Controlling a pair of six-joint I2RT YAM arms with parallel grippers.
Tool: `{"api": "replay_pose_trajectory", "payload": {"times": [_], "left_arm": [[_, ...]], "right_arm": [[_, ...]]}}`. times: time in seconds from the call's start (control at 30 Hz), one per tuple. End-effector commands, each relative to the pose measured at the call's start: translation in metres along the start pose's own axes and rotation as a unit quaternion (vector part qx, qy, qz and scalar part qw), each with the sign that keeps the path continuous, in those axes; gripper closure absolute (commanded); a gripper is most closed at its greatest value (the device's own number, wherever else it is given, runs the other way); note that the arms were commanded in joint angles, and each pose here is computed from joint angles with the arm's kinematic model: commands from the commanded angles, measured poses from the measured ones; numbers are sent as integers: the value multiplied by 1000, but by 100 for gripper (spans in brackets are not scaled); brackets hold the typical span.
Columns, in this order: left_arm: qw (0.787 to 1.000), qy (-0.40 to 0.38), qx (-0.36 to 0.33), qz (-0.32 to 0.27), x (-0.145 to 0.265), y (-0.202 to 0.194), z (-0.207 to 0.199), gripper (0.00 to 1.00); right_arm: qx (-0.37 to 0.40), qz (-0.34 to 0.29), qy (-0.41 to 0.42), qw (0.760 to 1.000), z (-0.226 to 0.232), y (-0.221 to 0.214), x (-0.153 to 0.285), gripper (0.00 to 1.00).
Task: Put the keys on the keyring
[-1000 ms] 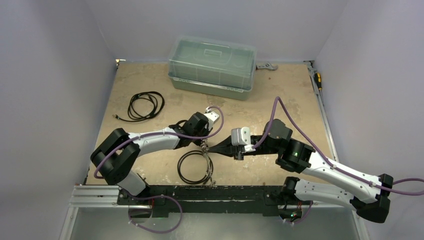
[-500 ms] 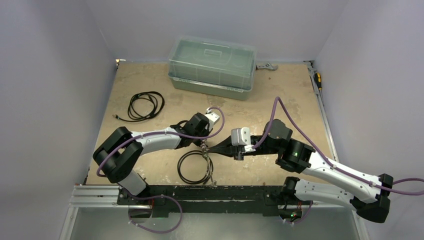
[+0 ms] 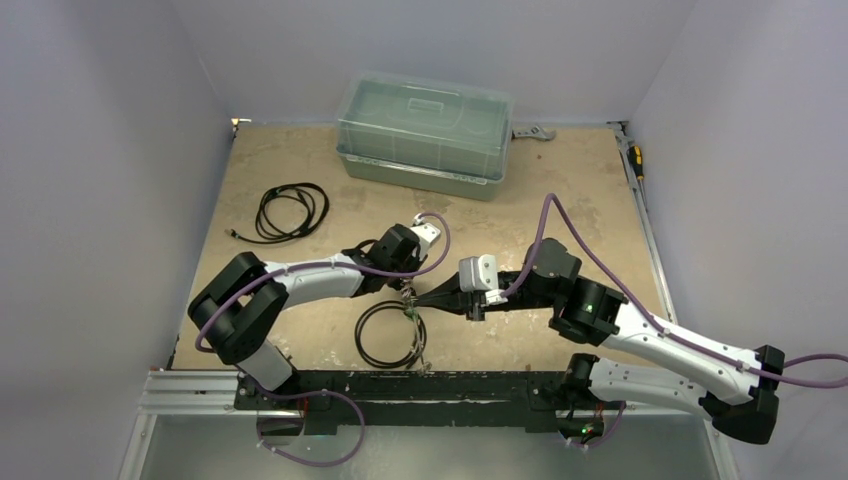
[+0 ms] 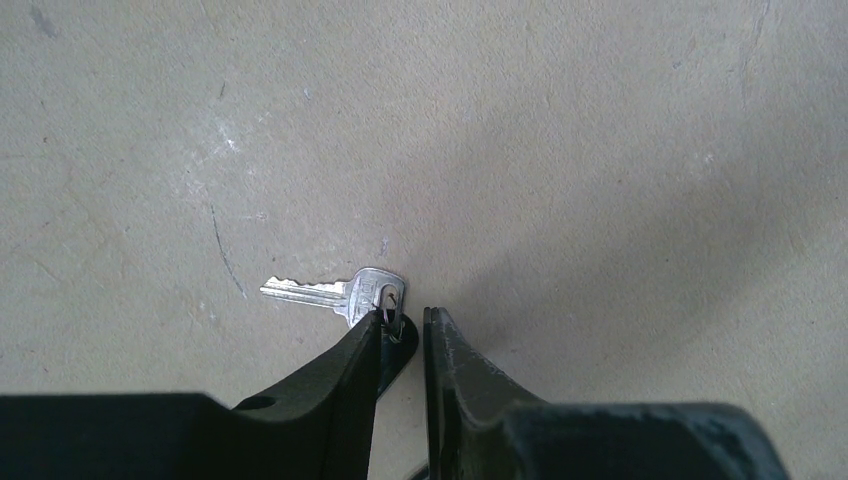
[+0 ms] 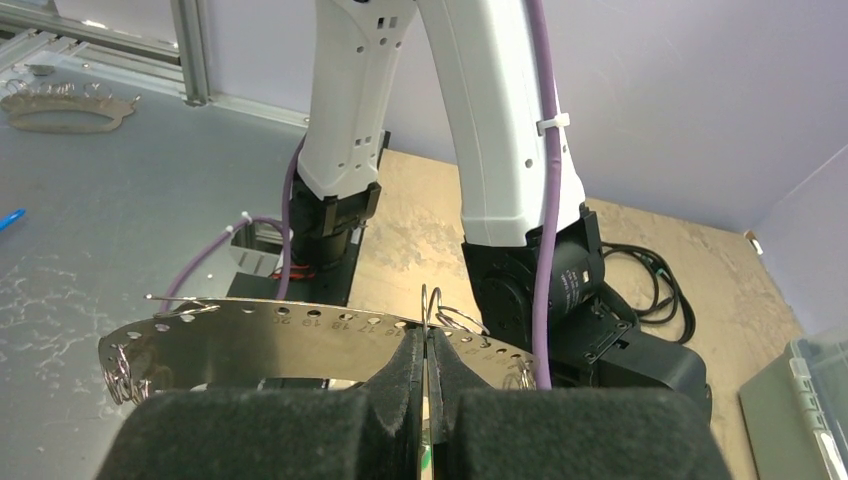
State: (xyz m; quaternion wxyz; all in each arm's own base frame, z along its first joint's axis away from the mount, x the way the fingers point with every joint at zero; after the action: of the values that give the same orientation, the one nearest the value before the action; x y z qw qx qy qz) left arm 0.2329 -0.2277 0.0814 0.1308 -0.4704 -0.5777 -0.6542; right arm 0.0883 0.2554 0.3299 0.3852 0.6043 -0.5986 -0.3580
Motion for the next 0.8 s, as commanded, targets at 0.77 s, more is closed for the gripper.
{"api": "replay_pose_trajectory", "payload": {"times": [0.77], "left_arm": [[999, -36, -7, -35, 6, 21, -10, 100]], "right_arm": [[22, -31, -21, 999, -7, 17, 2, 100]]}}
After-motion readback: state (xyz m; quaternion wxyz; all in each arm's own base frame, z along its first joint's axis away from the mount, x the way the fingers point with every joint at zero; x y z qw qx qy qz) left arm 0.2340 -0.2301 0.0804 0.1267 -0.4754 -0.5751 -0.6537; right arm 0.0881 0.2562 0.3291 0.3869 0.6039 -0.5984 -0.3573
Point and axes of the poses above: each gripper's point midway between its finger pads, its own x axis back along the fingers, its own z axis along the line the jaws close on, y = z × x, the point moved 7 cm from there along x, back along the fingers, and after that the axes turned 12 degrees about x, right-handed, at the moved point
